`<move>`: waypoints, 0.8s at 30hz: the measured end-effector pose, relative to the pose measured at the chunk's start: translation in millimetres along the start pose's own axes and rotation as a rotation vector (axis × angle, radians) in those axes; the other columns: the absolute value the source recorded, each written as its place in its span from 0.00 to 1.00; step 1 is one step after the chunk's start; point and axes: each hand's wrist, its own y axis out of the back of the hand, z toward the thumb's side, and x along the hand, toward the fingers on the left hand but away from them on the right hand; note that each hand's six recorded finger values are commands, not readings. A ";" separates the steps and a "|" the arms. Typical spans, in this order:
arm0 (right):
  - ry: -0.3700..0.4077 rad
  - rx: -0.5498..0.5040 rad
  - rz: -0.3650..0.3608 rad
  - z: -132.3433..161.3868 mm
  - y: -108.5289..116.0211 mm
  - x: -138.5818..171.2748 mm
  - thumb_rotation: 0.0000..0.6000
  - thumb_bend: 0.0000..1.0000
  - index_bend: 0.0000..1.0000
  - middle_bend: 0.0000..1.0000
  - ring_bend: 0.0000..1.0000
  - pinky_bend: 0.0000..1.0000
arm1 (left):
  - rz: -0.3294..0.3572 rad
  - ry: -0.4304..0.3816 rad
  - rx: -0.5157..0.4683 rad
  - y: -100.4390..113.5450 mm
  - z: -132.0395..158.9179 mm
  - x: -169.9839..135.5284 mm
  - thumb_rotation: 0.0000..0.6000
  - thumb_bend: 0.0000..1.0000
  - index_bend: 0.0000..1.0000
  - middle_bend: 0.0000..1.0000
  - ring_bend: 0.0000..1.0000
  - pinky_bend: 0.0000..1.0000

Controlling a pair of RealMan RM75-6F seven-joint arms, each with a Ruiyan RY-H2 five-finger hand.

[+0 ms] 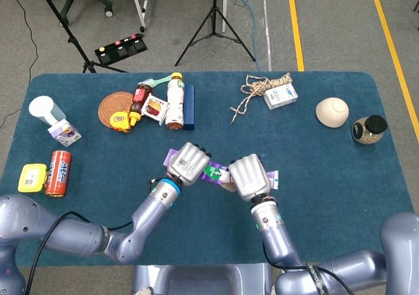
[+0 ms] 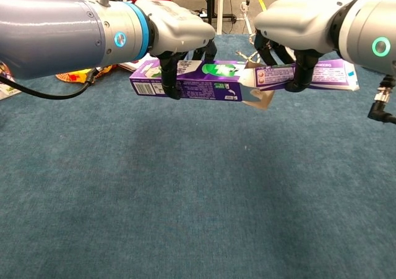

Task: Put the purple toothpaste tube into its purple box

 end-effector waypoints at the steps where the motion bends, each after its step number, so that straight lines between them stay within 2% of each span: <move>1: -0.002 0.005 0.004 0.9 0.1 0.0 1.00 0.56 0.61 0.63 0.64 0.76 | 0.001 0.000 -0.001 0.2 0.2 0.0 1.00 0.24 0.51 0.41 0.39 0.68; 24: -0.012 0.030 0.014 24.5 15.0 1.6 1.00 0.56 0.61 0.63 0.64 0.77 | 0.005 -0.013 -0.056 -0.3 10.1 2.9 1.00 0.24 0.51 0.41 0.39 0.68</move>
